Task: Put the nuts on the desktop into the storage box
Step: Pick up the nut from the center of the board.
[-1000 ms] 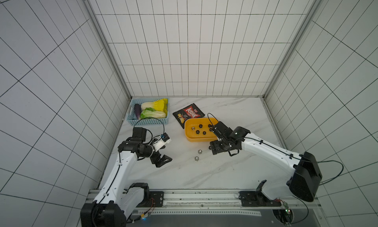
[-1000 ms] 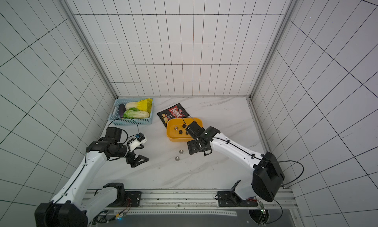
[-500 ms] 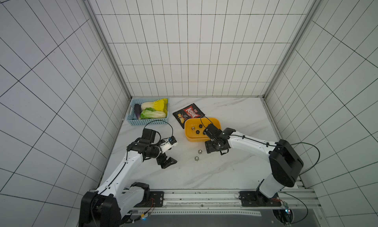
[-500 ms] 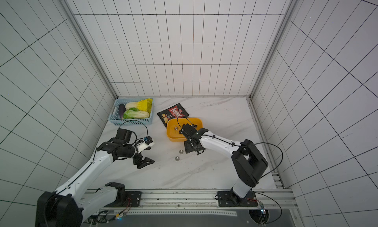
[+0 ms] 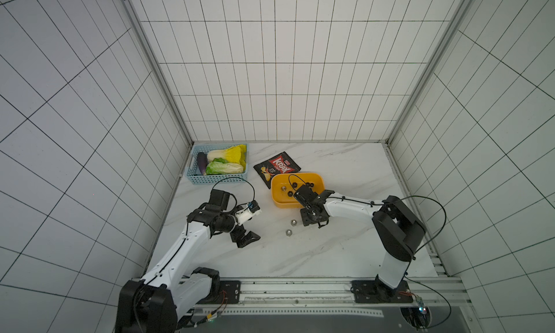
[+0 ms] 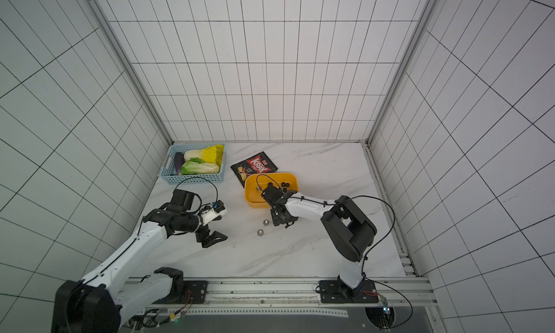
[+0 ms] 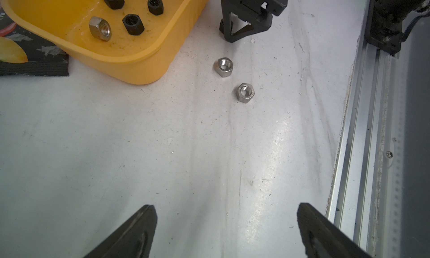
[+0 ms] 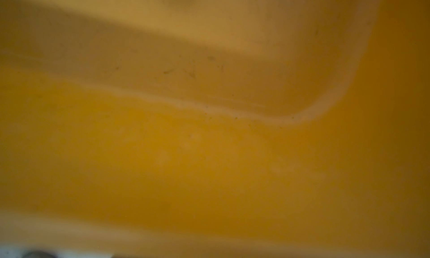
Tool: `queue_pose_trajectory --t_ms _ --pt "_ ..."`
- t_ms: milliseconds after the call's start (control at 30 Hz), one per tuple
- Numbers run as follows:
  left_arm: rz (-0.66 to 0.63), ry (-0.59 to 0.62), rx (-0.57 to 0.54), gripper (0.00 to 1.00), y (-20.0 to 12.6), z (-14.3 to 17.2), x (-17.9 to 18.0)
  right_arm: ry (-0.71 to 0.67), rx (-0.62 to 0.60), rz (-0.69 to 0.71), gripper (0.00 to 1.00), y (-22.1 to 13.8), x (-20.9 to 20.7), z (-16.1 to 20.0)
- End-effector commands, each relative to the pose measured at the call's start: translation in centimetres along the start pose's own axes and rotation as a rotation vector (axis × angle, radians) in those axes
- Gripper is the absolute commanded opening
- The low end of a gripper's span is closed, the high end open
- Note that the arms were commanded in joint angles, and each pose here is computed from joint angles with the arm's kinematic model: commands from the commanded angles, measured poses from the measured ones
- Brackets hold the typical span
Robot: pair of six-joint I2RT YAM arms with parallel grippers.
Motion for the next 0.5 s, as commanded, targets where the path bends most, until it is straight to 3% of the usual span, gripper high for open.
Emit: queue_pose_trajectory --t_ms 0,233,467 --pt "-0.004 0.004 0.001 0.98 0.18 0.11 0.08 0.0 0.023 0.005 0.49 1.2 -0.07 -0.07" --pt "-0.006 0.006 0.003 0.98 0.19 0.14 0.07 0.001 0.027 -0.01 0.31 1.36 -0.01 -0.03" --pt "-0.005 0.005 0.002 0.98 0.19 0.12 0.03 -0.012 0.029 -0.012 0.25 1.56 -0.2 -0.03"
Point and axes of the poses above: each gripper's point midway between its finger pads, its own y axis out along the fingers, its own x axis along the line the jaws close on, z = x × y, the point moved 1 cm from there along -y, back along the fingers, and after that the axes turned 2 degrees about -y, right-handed, at the moved point
